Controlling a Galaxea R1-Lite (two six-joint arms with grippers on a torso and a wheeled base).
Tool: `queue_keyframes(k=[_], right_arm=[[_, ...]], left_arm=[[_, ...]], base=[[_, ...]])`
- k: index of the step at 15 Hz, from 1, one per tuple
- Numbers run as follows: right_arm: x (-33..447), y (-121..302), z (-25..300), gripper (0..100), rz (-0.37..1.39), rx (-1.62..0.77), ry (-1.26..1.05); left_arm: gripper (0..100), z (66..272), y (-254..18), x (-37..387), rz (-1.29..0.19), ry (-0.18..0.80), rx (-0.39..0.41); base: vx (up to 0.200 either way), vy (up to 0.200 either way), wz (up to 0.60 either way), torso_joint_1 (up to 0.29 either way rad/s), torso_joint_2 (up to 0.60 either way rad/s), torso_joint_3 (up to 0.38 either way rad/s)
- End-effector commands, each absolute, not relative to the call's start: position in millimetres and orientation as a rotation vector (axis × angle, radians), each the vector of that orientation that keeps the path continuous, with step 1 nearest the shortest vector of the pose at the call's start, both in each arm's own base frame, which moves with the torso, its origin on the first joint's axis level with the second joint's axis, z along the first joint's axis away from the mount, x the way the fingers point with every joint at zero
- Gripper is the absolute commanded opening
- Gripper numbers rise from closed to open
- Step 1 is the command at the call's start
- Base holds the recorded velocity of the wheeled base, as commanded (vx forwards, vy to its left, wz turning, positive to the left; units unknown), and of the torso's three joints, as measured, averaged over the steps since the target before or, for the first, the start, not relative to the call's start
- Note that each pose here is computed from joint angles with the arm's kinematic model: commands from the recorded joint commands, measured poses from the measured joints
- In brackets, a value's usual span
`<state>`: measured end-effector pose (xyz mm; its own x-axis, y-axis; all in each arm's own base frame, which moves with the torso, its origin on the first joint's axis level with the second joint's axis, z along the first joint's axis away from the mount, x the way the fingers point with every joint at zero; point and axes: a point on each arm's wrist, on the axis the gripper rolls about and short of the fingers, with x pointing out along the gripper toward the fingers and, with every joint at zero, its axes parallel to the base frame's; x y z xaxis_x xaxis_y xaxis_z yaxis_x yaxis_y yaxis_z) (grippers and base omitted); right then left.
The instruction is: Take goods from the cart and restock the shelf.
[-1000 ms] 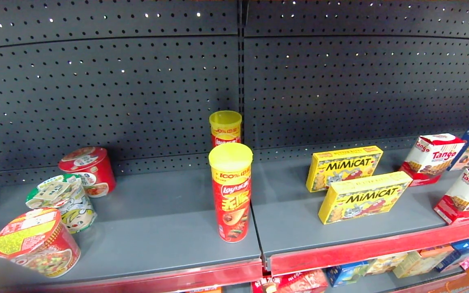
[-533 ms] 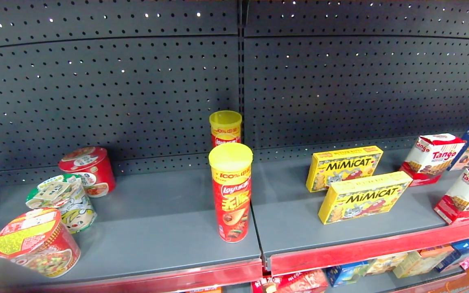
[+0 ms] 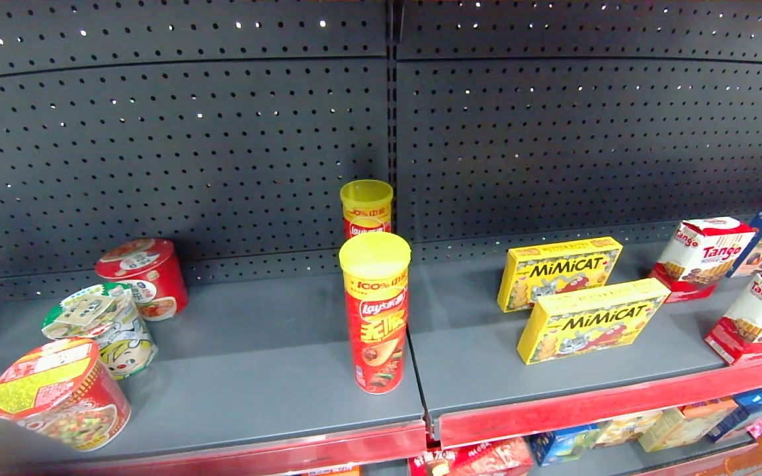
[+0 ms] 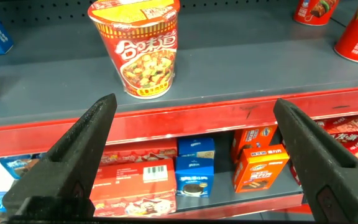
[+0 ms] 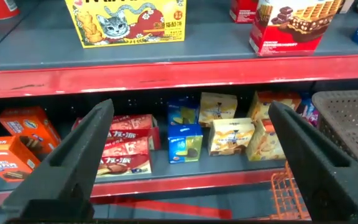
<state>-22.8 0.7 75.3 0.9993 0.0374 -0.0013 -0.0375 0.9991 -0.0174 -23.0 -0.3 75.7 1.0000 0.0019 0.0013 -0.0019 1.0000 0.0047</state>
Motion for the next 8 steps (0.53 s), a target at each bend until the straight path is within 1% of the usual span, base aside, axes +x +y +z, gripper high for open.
queue_keyframes(k=[1,8], right_arm=[[-22.8,0.7,75.5,100,0.035,-0.015,0.000],[-22.8,0.6,75.5,100,0.037,-0.014,0.000]], left_arm=[[100,75.7,-0.3,-22.9,0.002,0.000,0.005],[100,75.7,-0.3,-22.9,0.002,0.000,0.006]], base=[[0.000,0.000,0.00,0.000,0.00,0.000],[0.000,0.000,0.00,0.000,0.00,0.000]])
